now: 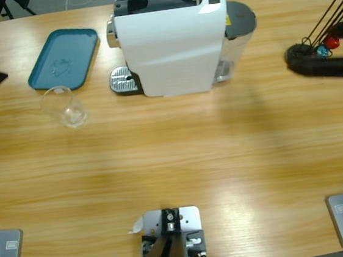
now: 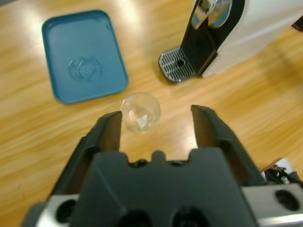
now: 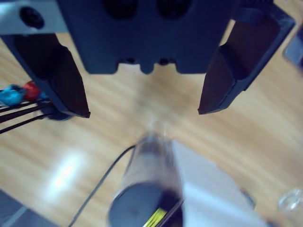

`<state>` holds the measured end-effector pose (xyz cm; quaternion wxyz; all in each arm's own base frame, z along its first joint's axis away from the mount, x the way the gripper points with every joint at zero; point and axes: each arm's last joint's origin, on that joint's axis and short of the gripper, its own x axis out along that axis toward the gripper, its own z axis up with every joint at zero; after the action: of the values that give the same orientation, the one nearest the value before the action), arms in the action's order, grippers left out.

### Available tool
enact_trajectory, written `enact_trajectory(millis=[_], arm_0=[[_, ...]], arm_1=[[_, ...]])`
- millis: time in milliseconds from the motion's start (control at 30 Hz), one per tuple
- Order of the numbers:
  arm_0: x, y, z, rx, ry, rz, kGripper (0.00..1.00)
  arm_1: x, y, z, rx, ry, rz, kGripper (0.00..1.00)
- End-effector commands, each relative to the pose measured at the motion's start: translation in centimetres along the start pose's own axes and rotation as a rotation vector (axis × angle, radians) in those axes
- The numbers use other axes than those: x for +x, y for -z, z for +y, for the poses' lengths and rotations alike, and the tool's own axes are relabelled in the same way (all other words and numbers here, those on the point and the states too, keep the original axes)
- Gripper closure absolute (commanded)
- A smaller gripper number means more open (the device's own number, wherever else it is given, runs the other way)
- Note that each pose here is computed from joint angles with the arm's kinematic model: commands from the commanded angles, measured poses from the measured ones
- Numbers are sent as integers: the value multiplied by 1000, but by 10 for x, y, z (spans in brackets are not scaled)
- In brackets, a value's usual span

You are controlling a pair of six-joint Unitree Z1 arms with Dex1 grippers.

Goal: Pour coffee

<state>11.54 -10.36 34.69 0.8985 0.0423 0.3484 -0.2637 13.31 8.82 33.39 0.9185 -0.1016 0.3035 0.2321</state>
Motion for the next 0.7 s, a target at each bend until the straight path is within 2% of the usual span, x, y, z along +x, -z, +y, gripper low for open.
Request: enact_trajectory(millis=[33,100,233,467,700], arm_0=[[0,40,6,23,37,80,0],[3,47,7,25,34,100,2],[5,53,9,18,29,99,4],[8,57,9,12,31,70,9],[11,59,9,9,35,61,9]], arm_1=[[0,10,-35,304,283,-60,123],[0,23,-41,351,332,-61,136],[4,49,-45,402,372,-78,239],[6,73,-54,456,468,-70,239],[24,66,-61,433,464,-49,239]])
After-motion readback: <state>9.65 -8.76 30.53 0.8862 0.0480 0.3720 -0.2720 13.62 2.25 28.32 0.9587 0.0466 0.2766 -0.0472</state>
